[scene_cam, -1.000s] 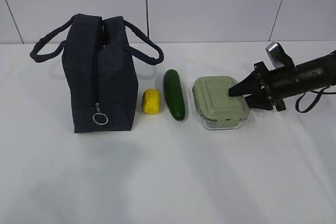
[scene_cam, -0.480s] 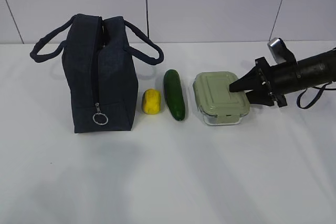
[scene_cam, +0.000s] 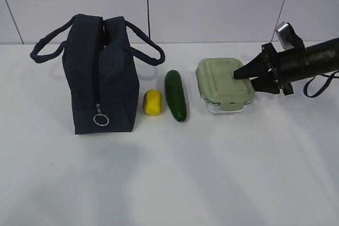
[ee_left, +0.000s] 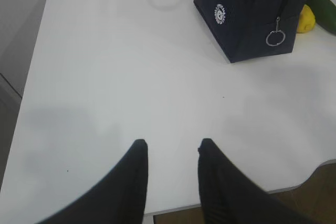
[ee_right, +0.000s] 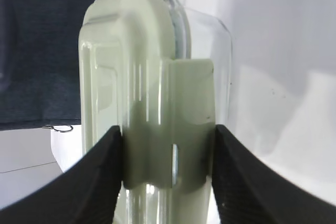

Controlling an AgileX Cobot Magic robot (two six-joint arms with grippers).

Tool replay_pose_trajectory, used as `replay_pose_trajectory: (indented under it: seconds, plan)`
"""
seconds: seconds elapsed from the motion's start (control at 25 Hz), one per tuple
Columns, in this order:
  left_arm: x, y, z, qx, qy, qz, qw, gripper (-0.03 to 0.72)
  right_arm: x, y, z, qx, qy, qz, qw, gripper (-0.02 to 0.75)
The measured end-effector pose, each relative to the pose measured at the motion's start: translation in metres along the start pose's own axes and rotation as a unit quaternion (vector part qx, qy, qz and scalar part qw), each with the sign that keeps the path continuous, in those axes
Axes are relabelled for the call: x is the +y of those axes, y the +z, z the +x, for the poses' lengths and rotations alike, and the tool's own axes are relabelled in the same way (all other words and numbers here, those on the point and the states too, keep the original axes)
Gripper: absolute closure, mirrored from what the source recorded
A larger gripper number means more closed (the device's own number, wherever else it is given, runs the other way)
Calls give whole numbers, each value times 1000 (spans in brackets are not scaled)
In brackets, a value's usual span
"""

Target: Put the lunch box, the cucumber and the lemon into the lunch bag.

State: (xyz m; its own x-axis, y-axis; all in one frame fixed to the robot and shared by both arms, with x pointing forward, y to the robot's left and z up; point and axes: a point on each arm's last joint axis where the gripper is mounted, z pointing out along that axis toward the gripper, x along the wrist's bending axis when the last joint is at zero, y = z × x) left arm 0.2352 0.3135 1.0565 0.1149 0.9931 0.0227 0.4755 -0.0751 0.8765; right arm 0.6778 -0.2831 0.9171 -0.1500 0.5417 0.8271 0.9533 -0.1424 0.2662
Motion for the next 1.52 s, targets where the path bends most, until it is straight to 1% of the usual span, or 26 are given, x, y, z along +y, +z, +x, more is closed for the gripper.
replay_pose_trajectory:
  seconds: [0.28, 0.36, 0.52, 0.56, 0.64, 0.84, 1.12, 1.2, 1.36, 1.52]
  plan:
    - [7, 12, -2, 1, 5, 36, 999, 452, 7, -15, 26, 10, -15, -26, 1000, 352]
    - [17, 11, -3, -4, 3, 17, 1000, 452, 8, -17, 31, 14, -15, -32, 999, 352]
    - [45, 4, -4, -13, 1, -57, 998, 452, 11, -21, 39, 23, -13, -44, 999, 352]
    - [51, 4, -5, -14, 1, -66, 998, 452, 11, -22, 41, 25, -14, -48, 998, 352]
    - [61, 7, -6, -16, 1, -65, 998, 452, 13, -25, 46, 30, -15, -55, 998, 352]
    - [82, 37, -14, -33, -5, -34, 999, 452, 16, -32, 59, 43, -21, -73, 996, 352]
    - [103, 92, -27, -60, -32, 39, 997, 452, 16, -37, 73, 49, -22, -80, 995, 353]
    - [110, 108, -29, -61, -35, 56, 996, 452, 15, -34, 81, 53, -29, -76, 995, 353]
    - [128, 138, -37, -76, -62, 80, 992, 452, 11, -23, 99, 70, -40, -67, 995, 353]
    - [146, 170, -44, -85, -84, 103, 987, 452, 7, -9, 113, 87, -44, -54, 994, 353]
